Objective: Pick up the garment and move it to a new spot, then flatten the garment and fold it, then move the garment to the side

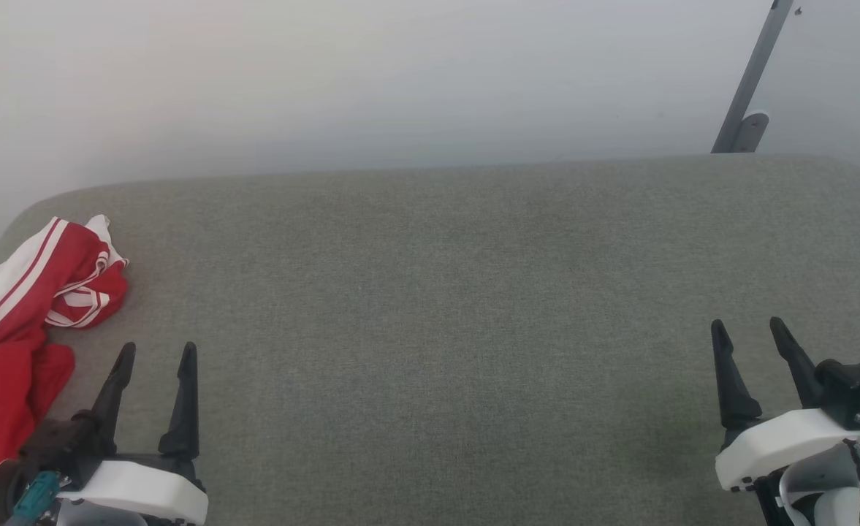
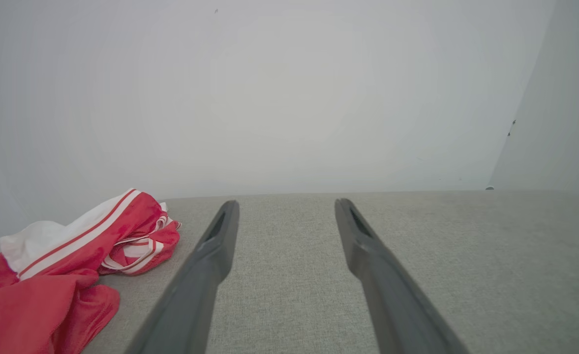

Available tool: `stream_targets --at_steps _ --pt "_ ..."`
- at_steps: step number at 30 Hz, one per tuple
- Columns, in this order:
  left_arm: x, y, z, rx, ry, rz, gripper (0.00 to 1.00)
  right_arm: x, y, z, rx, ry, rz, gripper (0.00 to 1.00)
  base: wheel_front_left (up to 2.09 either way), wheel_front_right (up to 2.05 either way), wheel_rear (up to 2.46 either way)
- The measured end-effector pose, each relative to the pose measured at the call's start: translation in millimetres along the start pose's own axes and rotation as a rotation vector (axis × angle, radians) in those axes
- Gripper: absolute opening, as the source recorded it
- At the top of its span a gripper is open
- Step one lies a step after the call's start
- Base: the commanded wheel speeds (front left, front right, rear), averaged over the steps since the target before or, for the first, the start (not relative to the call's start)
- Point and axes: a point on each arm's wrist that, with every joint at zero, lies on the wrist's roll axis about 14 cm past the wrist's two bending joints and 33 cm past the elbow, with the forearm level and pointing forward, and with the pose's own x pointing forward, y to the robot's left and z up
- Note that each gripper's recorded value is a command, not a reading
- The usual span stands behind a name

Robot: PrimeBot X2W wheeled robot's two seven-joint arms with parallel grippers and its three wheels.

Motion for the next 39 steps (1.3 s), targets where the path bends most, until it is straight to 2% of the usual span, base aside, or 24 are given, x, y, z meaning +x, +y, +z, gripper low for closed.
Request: stream_targets --at_steps 5,11,28,39 --pt "-4.1 6.3 -2.5 -0.026 0.006 0.029 1.00 1.1 6.4 -2.4 -0.004 0.007 0.019 1.00 0.00 0.00 0.00" --pt "-12.9 23.8 2.6 -0.044 -0.008 0.086 1.00 8.8 31.6 -5.4 -0.006 0.021 0.094 1.00 0.00 0.00 0.00" --pt "-94.6 105.9 23.6 -0.058 -0.050 0.353 1.00 28.0 151.5 -8.7 -0.012 0.041 0.434 1.00 0.00 0.00 0.00" --pt "-138.7 129.3 29.5 -0.073 -0.046 0.465 1.00 25.9 204.1 -12.2 -0.003 0.048 0.569 1.00 0.00 0.00 0.00"
